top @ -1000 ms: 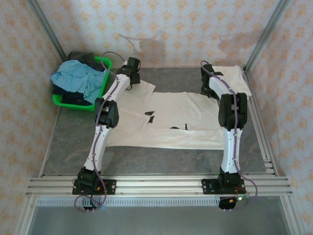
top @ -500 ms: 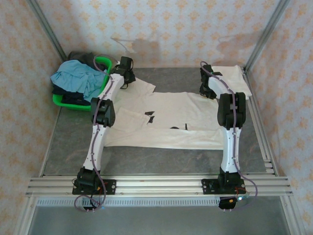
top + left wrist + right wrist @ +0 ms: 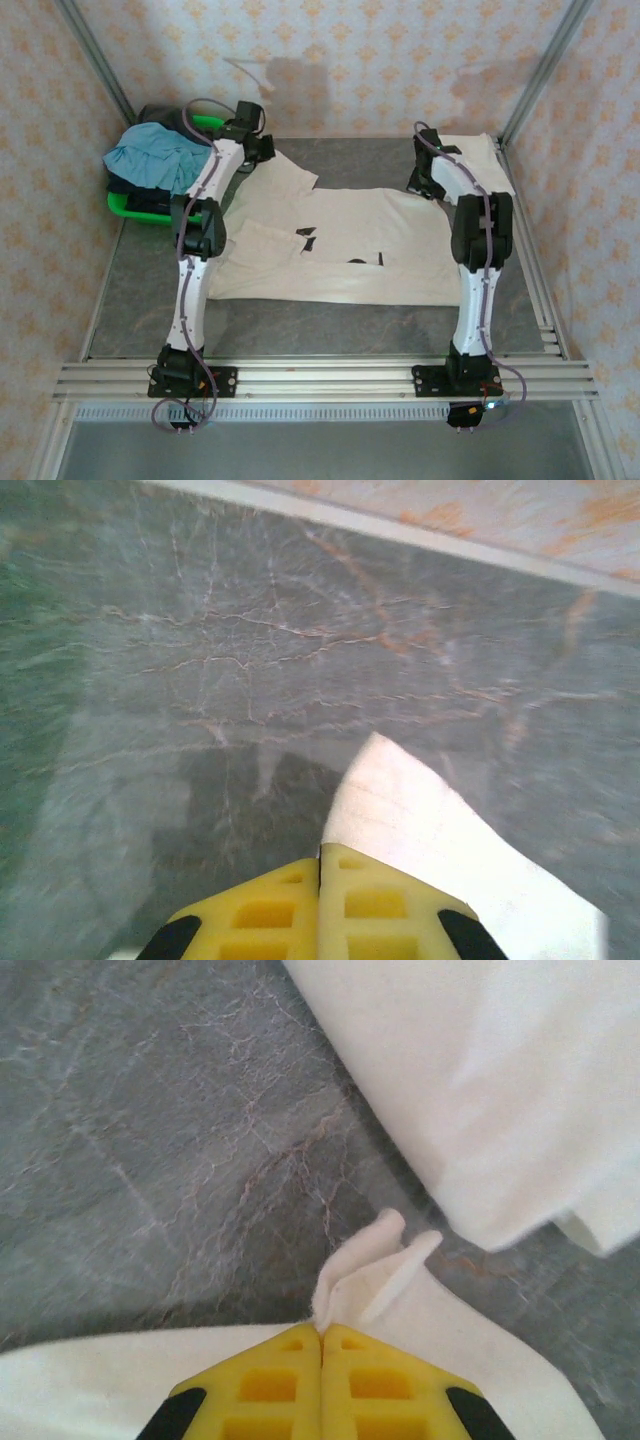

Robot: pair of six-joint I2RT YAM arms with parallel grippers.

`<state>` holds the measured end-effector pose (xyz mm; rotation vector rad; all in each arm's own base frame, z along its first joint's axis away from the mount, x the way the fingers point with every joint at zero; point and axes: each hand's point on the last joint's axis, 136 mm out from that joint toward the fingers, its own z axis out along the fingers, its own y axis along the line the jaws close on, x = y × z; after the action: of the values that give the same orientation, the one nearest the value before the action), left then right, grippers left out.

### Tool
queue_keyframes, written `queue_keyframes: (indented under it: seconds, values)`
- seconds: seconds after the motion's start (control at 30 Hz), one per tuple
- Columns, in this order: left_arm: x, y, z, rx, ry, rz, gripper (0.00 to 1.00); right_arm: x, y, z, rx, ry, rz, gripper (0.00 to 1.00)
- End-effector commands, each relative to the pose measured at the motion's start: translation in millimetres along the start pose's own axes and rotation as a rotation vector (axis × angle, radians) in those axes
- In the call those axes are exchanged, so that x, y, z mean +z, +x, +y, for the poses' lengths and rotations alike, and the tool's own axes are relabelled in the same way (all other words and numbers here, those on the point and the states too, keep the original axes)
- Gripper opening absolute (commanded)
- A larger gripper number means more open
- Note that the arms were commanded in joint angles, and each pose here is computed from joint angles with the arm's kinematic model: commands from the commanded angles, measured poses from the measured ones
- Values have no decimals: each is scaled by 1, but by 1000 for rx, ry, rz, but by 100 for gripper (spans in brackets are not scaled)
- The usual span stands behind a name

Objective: Fold and stack the t-shirts

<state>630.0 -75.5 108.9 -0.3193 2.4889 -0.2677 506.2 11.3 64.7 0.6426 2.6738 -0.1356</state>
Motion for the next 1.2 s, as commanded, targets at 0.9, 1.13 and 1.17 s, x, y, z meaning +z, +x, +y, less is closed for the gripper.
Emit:
queue_keyframes:
  seconds: [0.9, 1.13, 1.17]
  values:
    - [-176, 209, 85, -36, -103, -15, 0, -59, 145, -119, 104, 210, -21, 24]
    - [-169, 217, 87, -40, -100, 3, 0, -70, 141, -103, 204, -2, -45, 38]
    - [-170, 217, 88, -37, -105, 1, 0, -68, 140, -102, 218, -18, -44, 38]
